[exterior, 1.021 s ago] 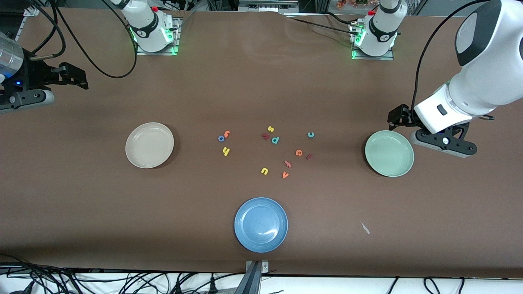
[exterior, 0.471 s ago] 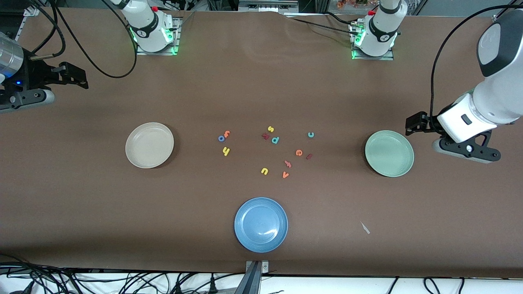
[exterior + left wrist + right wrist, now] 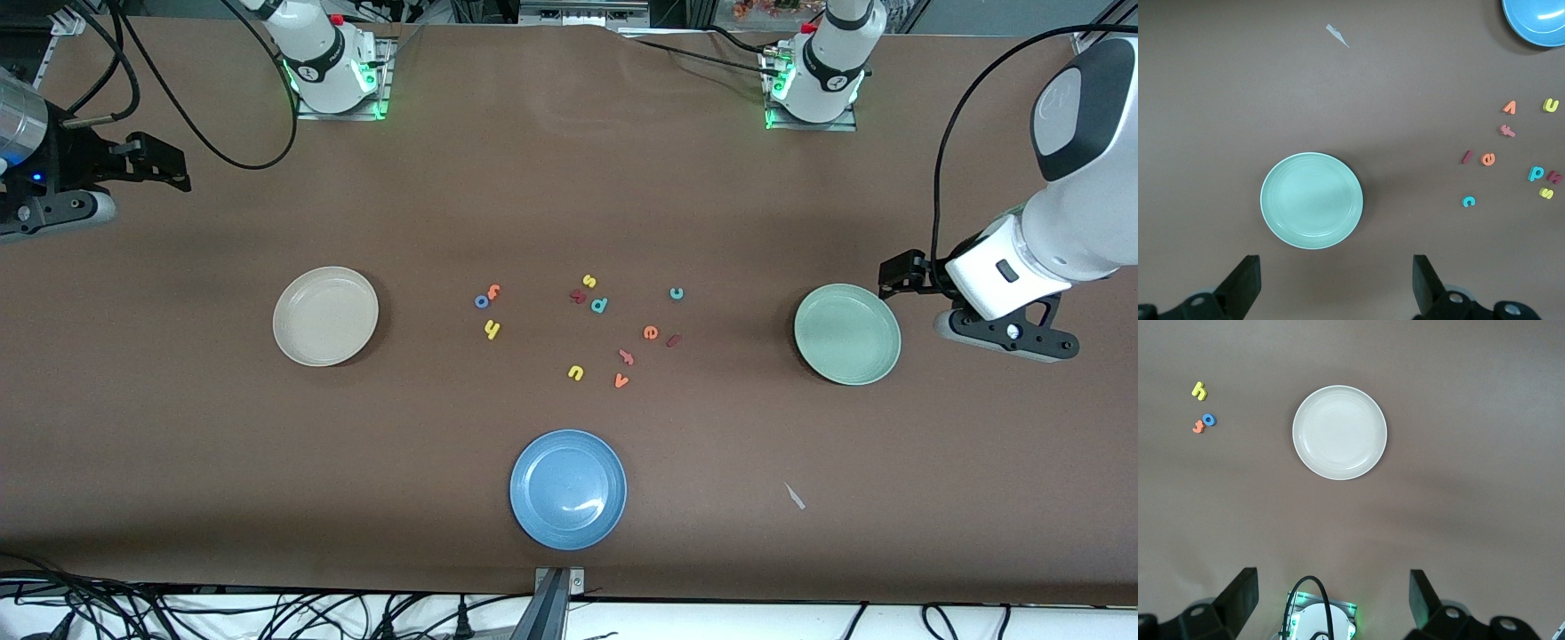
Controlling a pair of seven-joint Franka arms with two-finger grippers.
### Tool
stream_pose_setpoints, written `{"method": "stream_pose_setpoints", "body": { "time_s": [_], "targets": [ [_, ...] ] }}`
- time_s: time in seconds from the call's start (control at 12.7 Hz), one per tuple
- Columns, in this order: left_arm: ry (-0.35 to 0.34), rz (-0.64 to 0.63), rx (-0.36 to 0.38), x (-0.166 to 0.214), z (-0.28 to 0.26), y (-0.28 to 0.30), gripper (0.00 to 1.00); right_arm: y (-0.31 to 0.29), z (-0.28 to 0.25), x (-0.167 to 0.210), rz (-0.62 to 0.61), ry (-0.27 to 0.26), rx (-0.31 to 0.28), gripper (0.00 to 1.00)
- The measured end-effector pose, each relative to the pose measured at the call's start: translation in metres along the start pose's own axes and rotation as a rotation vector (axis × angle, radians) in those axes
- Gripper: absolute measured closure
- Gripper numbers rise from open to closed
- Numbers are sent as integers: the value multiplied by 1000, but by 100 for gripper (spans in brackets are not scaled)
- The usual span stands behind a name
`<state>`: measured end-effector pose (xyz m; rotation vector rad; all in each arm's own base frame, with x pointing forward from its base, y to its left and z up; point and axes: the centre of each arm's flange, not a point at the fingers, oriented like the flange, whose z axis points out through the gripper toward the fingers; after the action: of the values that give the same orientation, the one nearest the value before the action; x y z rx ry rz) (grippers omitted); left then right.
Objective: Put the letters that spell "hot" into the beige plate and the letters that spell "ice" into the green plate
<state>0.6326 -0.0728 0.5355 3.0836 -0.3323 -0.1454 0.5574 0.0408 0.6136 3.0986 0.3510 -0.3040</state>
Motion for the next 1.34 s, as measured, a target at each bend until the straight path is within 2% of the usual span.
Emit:
{"method": "stream_pose_setpoints", "body": {
  "time_s": [0.47, 1.1, 1.34],
  "targets": [
    [-4, 1, 0, 0, 2, 1, 0, -2, -1, -1, -3, 6, 24, 0],
    [-10, 1, -1, 1, 5, 0, 0, -1, -2, -1, -2, 9, 24, 0],
    [-12, 1, -2, 1, 7, 0, 0, -3, -8, -7, 37, 22, 20, 0]
  ]
}}
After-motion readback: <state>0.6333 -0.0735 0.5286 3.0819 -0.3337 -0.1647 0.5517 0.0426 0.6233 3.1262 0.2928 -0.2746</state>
